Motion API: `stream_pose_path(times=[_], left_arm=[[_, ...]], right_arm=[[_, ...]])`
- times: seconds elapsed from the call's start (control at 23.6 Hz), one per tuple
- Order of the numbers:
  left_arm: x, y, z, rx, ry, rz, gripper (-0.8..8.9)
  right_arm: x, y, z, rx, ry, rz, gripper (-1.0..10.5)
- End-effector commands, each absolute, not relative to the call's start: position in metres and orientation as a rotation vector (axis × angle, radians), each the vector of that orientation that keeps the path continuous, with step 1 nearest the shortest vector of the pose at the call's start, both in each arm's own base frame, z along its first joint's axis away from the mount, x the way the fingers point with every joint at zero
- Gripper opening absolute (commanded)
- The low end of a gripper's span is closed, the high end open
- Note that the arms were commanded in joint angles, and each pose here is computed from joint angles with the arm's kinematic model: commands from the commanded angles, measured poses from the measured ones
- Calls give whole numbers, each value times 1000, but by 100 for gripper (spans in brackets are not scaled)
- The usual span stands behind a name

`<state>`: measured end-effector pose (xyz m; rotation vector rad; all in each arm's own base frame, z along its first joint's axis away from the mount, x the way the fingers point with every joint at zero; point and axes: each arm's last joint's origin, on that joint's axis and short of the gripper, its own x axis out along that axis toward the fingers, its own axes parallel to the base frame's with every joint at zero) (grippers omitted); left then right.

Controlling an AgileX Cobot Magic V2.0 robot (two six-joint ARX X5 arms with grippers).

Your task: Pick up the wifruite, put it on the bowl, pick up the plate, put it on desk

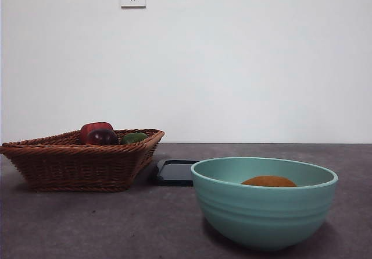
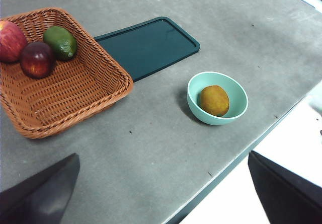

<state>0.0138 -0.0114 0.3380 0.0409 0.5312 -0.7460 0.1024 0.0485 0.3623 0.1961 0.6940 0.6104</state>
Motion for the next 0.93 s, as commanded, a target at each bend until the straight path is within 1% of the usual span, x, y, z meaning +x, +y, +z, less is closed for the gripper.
stream_pose_path(times=[0.04, 0.21, 0.3, 0.38, 0.42, 0.68, 0.81, 0.93], left_arm=[[13, -11, 342, 40, 507, -764, 531], [13, -11, 342, 40, 507, -764, 531], [13, -11, 342, 40, 506, -764, 531], [13, -11, 342, 40, 506, -764, 531], [13, -11, 342, 41, 507, -764, 531], [13, -11, 342, 41, 506, -764, 531], [13, -11, 342, 41, 506, -764, 531], [13, -11, 342, 41, 506, -764, 531]], right_arm=[[121, 58, 356, 200, 803, 604, 566], [161, 82, 325, 158, 1050, 584, 565], [178, 94, 309, 113, 1129, 543, 565], [192, 103, 292, 34, 1199, 487, 565], [197, 107, 284, 7, 1231, 474, 565], [217, 122, 248, -61, 1406, 451, 565], [222, 126, 234, -119, 1473, 412, 565], [225, 132, 222, -146, 1522, 408, 565]])
